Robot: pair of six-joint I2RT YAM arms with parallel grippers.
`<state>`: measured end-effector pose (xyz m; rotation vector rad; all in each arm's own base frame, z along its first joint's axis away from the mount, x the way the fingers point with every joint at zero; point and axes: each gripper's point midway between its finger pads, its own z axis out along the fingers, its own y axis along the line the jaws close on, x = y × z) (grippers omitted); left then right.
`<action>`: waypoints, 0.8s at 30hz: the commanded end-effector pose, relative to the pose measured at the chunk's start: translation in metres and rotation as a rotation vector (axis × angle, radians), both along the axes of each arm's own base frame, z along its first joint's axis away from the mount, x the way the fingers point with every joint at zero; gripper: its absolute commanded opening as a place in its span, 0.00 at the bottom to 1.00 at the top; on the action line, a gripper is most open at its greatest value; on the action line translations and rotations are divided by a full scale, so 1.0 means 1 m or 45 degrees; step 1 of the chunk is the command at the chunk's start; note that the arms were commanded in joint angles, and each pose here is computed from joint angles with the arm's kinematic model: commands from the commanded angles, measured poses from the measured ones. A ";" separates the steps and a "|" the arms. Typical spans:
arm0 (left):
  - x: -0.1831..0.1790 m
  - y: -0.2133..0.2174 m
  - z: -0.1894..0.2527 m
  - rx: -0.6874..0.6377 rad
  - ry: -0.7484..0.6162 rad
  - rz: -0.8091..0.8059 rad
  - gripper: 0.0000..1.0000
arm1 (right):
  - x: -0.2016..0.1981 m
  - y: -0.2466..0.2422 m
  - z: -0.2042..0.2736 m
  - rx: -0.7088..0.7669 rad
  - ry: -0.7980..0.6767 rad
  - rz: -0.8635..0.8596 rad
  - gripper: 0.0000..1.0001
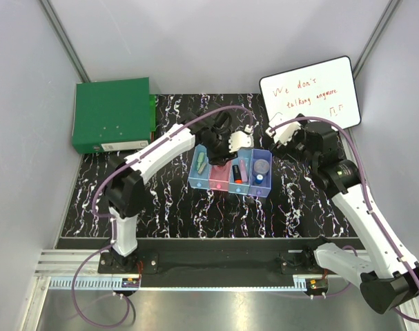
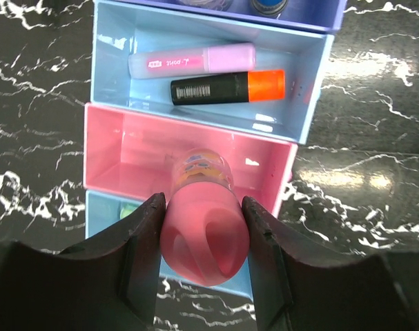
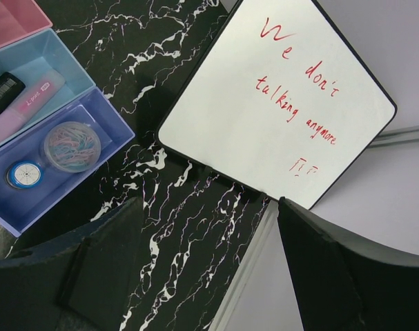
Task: Sort the stationery into containers
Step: Place the stationery in the storage box.
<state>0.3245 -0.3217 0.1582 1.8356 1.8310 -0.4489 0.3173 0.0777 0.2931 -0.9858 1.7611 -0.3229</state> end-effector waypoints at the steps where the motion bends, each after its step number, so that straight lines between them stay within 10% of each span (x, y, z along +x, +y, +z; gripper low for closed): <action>1: 0.018 -0.020 0.007 -0.103 -0.059 -0.057 0.00 | 0.003 0.001 0.017 0.054 -0.082 -0.029 0.86; 11: 0.036 -0.024 -0.009 -0.119 -0.058 -0.078 0.03 | 0.004 0.004 0.014 0.085 -0.079 -0.027 0.86; 24: 0.051 -0.020 -0.004 -0.133 -0.090 -0.044 0.47 | 0.002 0.003 0.011 0.083 -0.076 -0.031 0.86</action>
